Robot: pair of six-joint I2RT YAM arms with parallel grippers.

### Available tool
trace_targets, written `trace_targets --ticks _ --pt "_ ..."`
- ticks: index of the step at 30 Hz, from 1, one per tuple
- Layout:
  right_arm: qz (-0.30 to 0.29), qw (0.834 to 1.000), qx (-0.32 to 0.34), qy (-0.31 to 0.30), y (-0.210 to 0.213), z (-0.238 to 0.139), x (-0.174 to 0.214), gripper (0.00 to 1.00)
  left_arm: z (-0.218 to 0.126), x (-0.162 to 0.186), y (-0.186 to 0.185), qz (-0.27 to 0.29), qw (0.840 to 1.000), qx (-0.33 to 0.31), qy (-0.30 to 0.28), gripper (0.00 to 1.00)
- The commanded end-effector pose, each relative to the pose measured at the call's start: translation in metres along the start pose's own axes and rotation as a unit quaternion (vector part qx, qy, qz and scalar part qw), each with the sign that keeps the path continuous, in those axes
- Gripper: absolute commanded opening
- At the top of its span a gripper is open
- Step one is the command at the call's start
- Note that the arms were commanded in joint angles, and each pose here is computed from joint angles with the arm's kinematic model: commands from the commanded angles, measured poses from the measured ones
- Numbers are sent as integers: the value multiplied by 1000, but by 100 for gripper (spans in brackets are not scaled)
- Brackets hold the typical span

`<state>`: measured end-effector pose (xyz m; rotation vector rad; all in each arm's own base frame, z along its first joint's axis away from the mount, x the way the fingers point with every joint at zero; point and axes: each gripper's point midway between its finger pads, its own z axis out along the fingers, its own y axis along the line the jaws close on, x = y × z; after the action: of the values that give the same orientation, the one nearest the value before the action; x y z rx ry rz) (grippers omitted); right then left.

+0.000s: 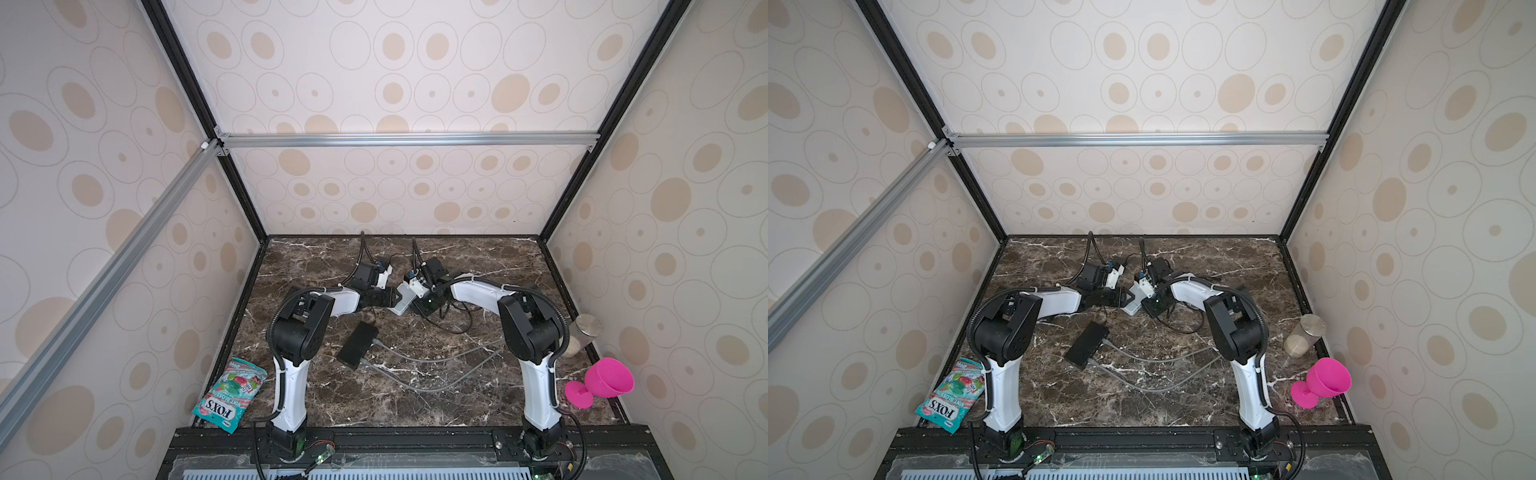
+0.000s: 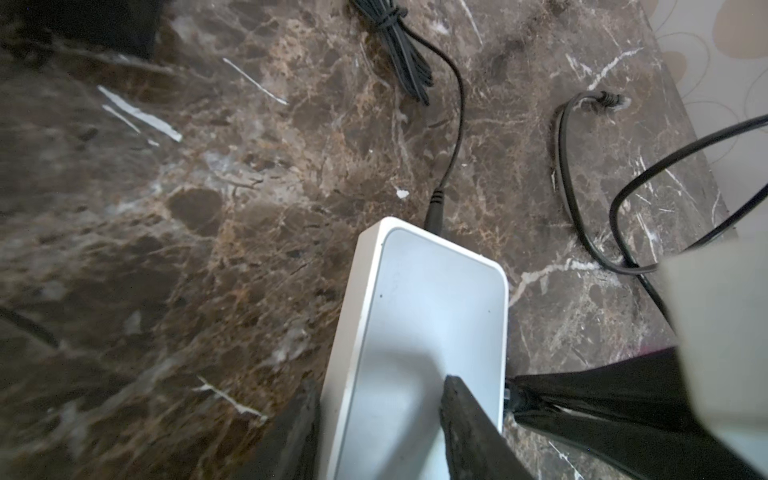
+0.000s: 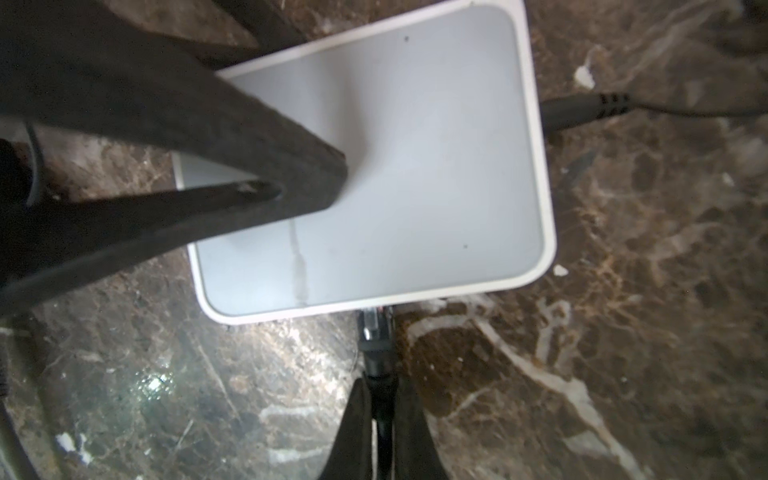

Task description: Insert the plug into the switch port

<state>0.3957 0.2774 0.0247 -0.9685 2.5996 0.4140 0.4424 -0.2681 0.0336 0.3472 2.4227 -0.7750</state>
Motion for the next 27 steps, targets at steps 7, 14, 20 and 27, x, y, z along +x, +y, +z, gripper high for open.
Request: trace_targets --ticks 7,14,20,27 --pt "-63 998 -8 -22 16 7 -15 0 17 35 2 8 998 20 61 43" --pt "-81 995 -2 -51 15 3 -39 0 24 53 -18 44 993 65 90 42" --pt "-88 993 -3 -75 17 -4 -61 0 31 66 -27 54 989 77 116 41" --pt "-82 991 -5 -107 19 -21 -95 0 31 68 -25 56 989 68 120 40"
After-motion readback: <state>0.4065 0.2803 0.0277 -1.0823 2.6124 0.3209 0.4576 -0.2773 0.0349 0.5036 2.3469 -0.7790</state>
